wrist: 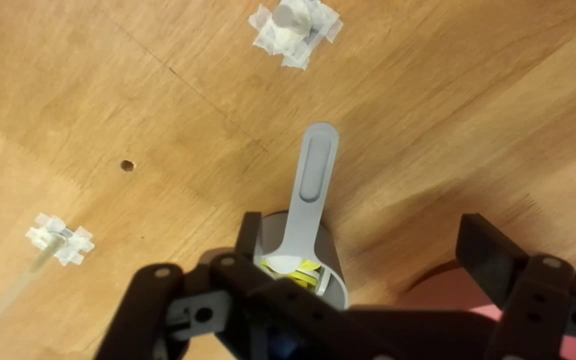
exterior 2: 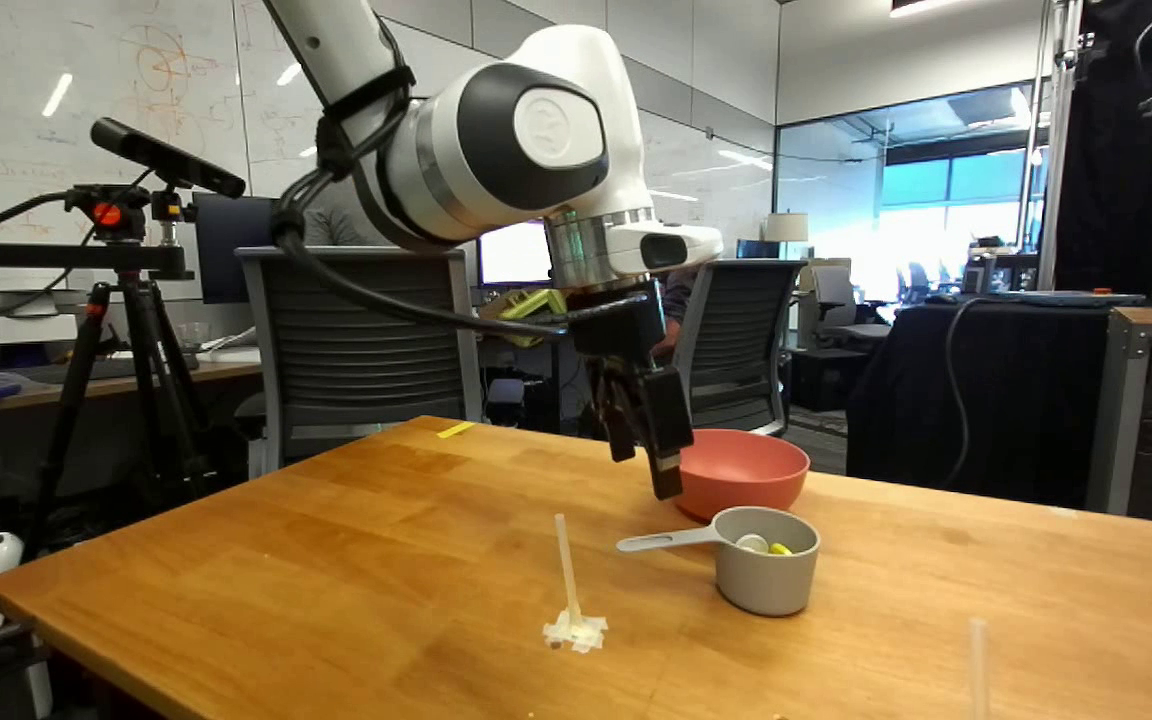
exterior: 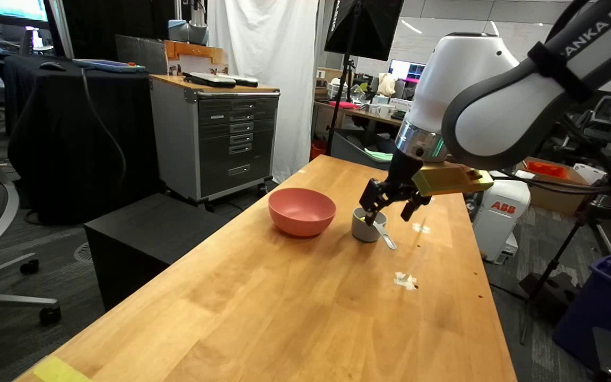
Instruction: Pour the things in the grey cup into the bowl
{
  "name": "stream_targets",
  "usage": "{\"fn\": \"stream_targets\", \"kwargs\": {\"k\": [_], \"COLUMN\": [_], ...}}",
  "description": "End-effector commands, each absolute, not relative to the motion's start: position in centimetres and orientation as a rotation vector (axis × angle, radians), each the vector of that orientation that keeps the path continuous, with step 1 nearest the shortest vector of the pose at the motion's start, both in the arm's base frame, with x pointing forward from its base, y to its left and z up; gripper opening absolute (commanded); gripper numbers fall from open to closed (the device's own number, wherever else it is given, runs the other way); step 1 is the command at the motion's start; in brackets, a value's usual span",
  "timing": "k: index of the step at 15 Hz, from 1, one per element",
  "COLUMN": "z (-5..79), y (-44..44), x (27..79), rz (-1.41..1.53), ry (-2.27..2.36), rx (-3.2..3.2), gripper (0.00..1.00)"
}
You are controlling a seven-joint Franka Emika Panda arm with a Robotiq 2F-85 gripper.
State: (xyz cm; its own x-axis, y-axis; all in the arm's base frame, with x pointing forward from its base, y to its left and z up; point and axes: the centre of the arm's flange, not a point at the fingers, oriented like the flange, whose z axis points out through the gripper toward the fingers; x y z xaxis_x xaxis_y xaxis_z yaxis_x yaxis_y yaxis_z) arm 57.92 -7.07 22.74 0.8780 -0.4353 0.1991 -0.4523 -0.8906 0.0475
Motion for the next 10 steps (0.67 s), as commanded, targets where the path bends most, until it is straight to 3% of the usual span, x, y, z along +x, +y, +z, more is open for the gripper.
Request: {"fn": "stream_targets", "kwargs": {"k": [1,10], "z": [21.3,18.1], "y": [-7.2,-8.6], "x": [57.8,56.9], "rz": [0.310,0.269], "ry": [-0.691,-0.699], "rx": [2.940,2.899], "gripper": [1.00,1.00]}}
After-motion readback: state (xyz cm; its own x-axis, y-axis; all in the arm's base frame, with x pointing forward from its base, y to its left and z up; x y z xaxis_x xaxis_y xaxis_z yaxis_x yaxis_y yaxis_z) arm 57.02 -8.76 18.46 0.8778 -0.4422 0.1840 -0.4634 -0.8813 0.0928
